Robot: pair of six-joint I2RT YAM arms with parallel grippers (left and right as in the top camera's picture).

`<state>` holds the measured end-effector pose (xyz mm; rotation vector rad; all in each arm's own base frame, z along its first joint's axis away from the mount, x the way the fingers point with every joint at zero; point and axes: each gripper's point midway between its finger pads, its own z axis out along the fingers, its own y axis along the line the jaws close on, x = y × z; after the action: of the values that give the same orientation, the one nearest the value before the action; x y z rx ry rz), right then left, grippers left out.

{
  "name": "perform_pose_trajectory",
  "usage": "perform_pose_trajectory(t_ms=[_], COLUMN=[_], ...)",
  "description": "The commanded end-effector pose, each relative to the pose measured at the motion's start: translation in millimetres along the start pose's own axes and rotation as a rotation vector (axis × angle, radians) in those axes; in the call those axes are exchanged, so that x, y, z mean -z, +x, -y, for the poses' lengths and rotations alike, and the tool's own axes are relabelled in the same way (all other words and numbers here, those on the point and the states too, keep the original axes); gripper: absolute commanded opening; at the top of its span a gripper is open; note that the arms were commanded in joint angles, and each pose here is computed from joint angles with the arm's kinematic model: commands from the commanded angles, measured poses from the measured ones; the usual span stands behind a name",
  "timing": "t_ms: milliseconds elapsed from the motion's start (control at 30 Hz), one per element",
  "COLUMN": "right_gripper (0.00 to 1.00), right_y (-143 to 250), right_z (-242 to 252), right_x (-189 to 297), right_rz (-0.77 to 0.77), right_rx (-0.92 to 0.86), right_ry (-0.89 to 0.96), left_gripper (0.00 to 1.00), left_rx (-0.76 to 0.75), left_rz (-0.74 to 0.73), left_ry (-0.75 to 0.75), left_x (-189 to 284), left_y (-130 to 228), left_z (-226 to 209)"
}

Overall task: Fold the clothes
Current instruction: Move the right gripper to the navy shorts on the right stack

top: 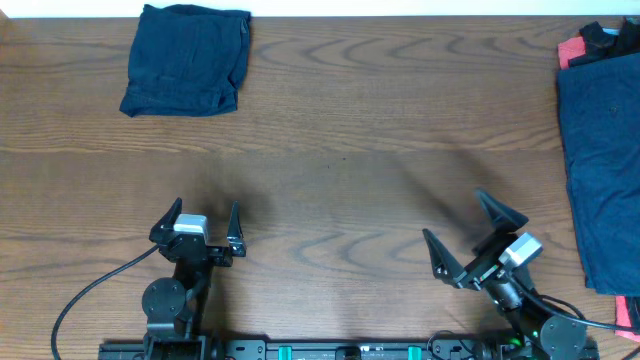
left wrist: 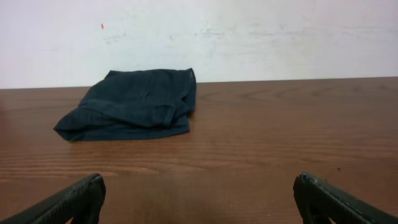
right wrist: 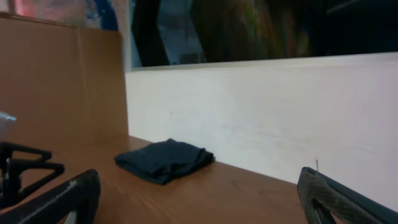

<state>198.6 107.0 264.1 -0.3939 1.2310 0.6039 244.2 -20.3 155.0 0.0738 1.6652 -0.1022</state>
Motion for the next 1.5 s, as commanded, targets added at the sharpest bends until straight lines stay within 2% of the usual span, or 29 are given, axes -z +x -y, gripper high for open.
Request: perform_pose_trajectory(t_ms=[0,100,233,500,667,900,967,1200,1467], right_gripper=[0.99,0.99,0.99,0.99,0.99,0.99,0.99,0.99,0.99], right_y=[-32.1,-42.5,-41.3,-5.9,26.0,54.7,64.3,95.2,127.8], right_z=[4.5,19.0,57.2,176.1,222.0,279.2,296.9,374.4,407.0], right_x=[-7.0,-19.1,-44.9,-80.3,-86.5,-83.3,-73.4,-10.4,-31.1], right_rz=[0.023,-0.045,-0.242,-0.782,-1.034,-1.094,-1.148,-1.402,-1.333], right_rx=[0.075,0.133,0.188,0.19,0.17,0.238,0.257,0.253,0.282], right_ry=[0.045,0.108,0.235,0.621,0.732,0.901,0.915,1.158,1.139], left_gripper=[0.98,0.98,0.98,0.98,0.98,0.98,0.98,0.98,0.98], left_rx=[-0.001,-0.001,-0.001,-0.001,-0.001,-0.001,-0.001,-0.001,-0.001], left_rz=[-0.045,-0.045,-0.045,-0.045,-0.045,-0.045,-0.045,-0.045,-0.045], left_ry=[0.009,0.008,0.008,0.008,0.008,0.009,0.008,0.008,0.008], left_x=[-0.6,-0.6,-0.6,-0.6,-0.6,-0.6,-0.6,-0.6,-0.6], left_y=[14.8,14.8,14.8,14.8,14.8,14.8,14.8,14.8,14.8], left_z=[0.9,0.9,0.9,0.9,0.9,0.9,0.9,0.9,0.9])
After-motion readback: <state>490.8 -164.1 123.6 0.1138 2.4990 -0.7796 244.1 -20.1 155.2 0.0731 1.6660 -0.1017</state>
